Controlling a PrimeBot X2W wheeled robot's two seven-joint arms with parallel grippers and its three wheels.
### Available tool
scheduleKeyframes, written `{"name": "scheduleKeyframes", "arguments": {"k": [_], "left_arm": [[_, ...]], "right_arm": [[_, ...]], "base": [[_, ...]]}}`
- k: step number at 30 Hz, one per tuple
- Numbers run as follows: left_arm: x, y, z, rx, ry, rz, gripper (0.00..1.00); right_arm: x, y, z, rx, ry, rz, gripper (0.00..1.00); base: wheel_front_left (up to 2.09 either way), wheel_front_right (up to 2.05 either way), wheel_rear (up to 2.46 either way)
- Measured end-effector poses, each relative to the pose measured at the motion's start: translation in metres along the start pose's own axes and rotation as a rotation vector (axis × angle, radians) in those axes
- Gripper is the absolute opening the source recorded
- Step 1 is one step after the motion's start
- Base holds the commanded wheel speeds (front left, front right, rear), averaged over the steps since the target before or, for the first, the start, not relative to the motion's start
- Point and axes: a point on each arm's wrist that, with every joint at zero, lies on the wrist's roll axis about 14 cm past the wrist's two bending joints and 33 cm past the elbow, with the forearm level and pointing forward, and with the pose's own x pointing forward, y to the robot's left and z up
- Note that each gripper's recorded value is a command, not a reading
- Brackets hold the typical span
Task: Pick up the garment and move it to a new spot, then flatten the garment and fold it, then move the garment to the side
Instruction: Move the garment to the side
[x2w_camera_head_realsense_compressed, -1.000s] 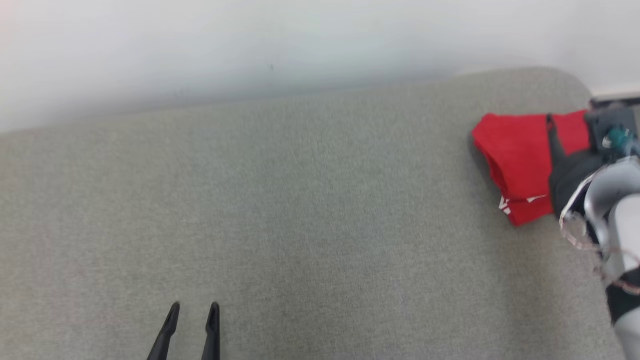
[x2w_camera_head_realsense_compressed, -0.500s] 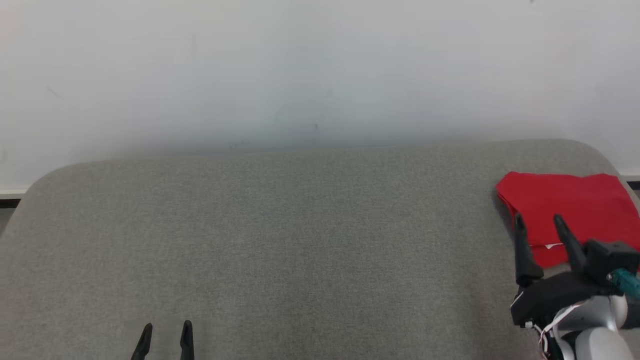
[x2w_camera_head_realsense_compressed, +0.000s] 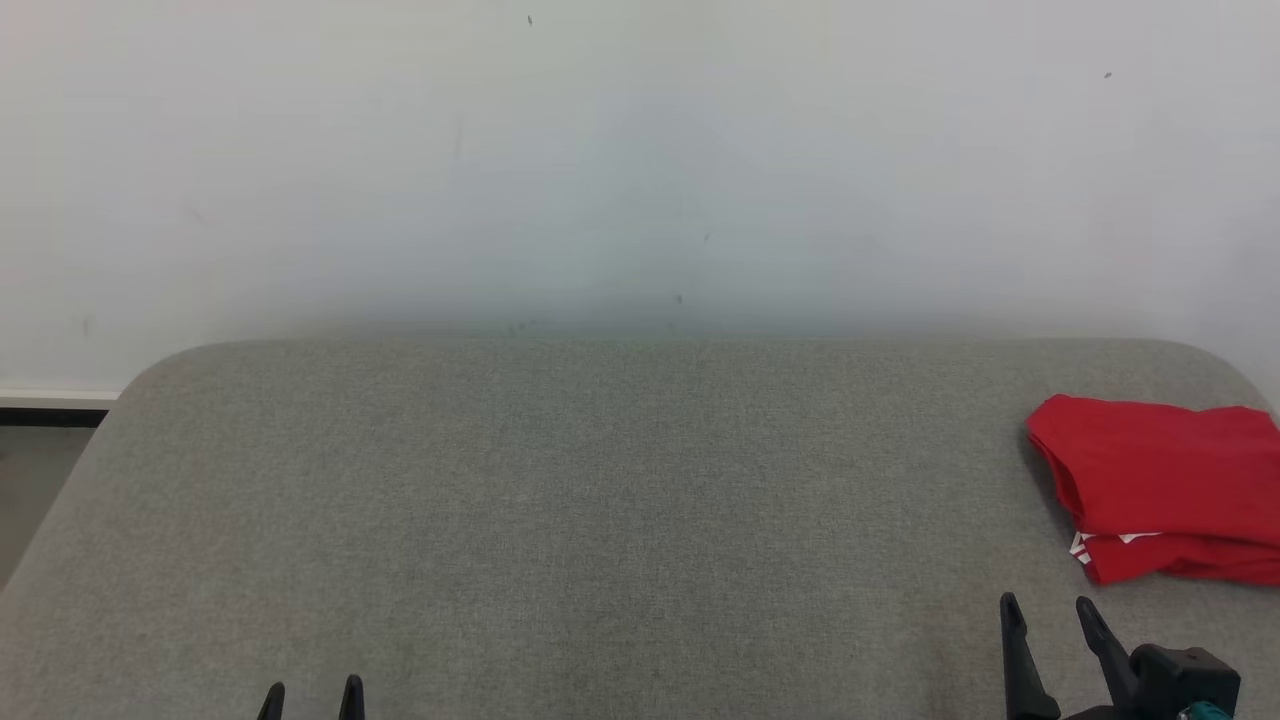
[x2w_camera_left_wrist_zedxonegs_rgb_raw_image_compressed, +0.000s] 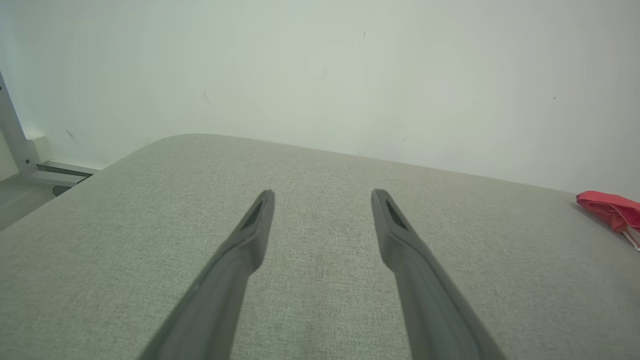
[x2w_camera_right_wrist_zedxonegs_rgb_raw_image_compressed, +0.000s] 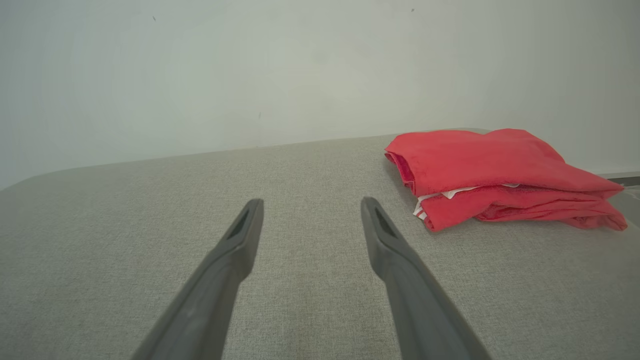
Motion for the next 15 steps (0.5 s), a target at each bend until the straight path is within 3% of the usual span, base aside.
{"name": "scheduleKeyframes", "arguments": {"k": [15], "left_arm": [[-0.006, -0.003, -0.011, -0.022, 0.035, -0.002, 1.00]], "right_arm": [[-0.009, 0.008, -0.012, 0.029, 0.032, 0.016, 1.00]], "base": [[0.00, 0.00, 0.00]]}}
